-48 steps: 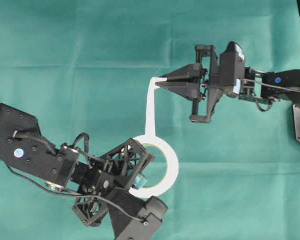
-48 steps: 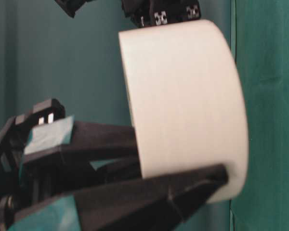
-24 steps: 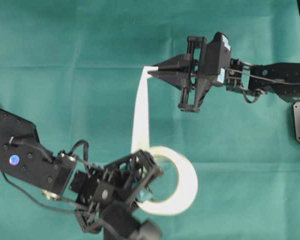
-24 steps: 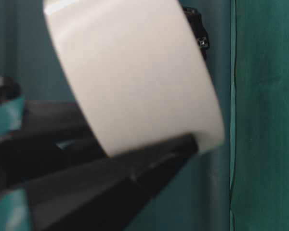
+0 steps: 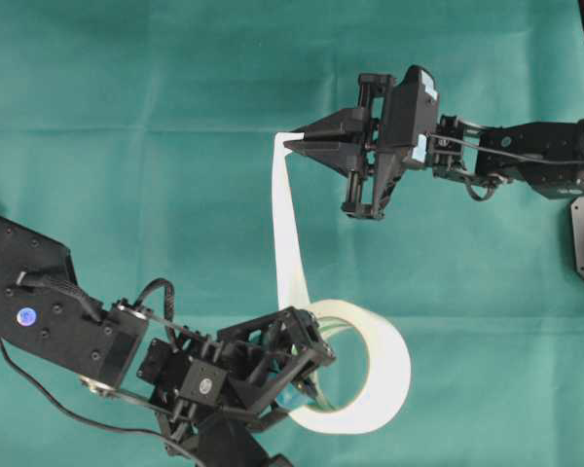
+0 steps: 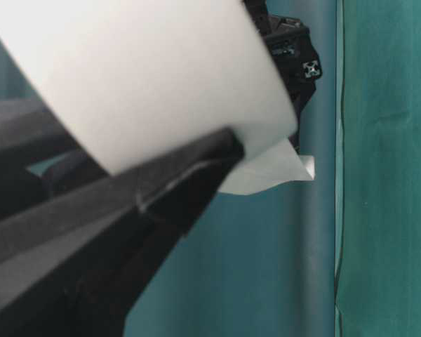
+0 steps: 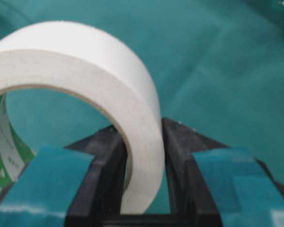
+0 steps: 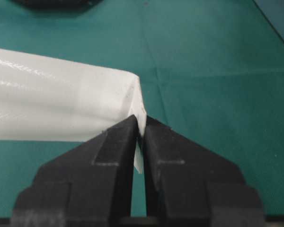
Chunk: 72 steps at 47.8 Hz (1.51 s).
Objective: Peel off the duct tape with your right arm.
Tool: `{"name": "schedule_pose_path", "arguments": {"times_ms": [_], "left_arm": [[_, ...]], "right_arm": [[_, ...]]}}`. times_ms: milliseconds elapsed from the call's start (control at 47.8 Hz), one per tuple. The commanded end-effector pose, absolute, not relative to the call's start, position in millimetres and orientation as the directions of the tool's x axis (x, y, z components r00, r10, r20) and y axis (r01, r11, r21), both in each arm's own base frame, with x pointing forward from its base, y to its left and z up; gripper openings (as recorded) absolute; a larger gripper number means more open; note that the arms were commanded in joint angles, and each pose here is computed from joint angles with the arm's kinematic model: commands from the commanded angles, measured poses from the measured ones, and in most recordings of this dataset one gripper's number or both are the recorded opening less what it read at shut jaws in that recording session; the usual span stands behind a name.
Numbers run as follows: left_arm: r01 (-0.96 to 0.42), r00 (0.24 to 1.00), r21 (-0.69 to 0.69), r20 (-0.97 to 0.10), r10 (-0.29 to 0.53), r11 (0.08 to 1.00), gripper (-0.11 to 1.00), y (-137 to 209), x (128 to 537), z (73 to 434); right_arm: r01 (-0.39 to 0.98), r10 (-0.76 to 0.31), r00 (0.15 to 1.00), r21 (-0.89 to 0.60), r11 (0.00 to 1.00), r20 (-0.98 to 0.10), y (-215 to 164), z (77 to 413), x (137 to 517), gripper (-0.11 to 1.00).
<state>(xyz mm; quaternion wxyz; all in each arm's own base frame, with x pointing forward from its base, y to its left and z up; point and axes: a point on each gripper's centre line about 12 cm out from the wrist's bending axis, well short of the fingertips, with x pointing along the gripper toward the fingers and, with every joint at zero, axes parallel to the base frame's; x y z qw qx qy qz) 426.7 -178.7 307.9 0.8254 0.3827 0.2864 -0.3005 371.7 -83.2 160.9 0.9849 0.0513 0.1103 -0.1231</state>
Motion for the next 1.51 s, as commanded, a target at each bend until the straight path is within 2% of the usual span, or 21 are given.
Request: {"name": "schedule_pose_path", "arguments": {"times_ms": [0,586,1130,1486], "left_arm": [[0.695,0.715,0.537,-0.582,-0.387,0.478,0.19,-217.5,409.3,357.5],[0.652,0.757,0.626,-0.509,-0.410,0.428,0.19,-215.7,404.6,372.9],[0.616,0.785,0.640,-0.452,-0.423,0.459,0.19,-210.4,396.3,368.0],[0.633,0.774,0.578,-0.478,-0.415,0.514,0.19,-208.9,395.0,359.0]], "right_arm": [[0.327,-0.302,0.926,0.083,0.941,-0.226,-110.4,164.3,368.4,-0.09],[0.332,-0.296,0.912,0.087,0.939,-0.283,-112.9,148.9,377.8,-0.09],[0.332,-0.295,0.912,0.089,0.939,-0.283,-112.4,153.8,376.5,-0.09],[0.328,-0.295,0.916,0.085,0.941,-0.273,-111.4,161.9,373.7,-0.09]]}}
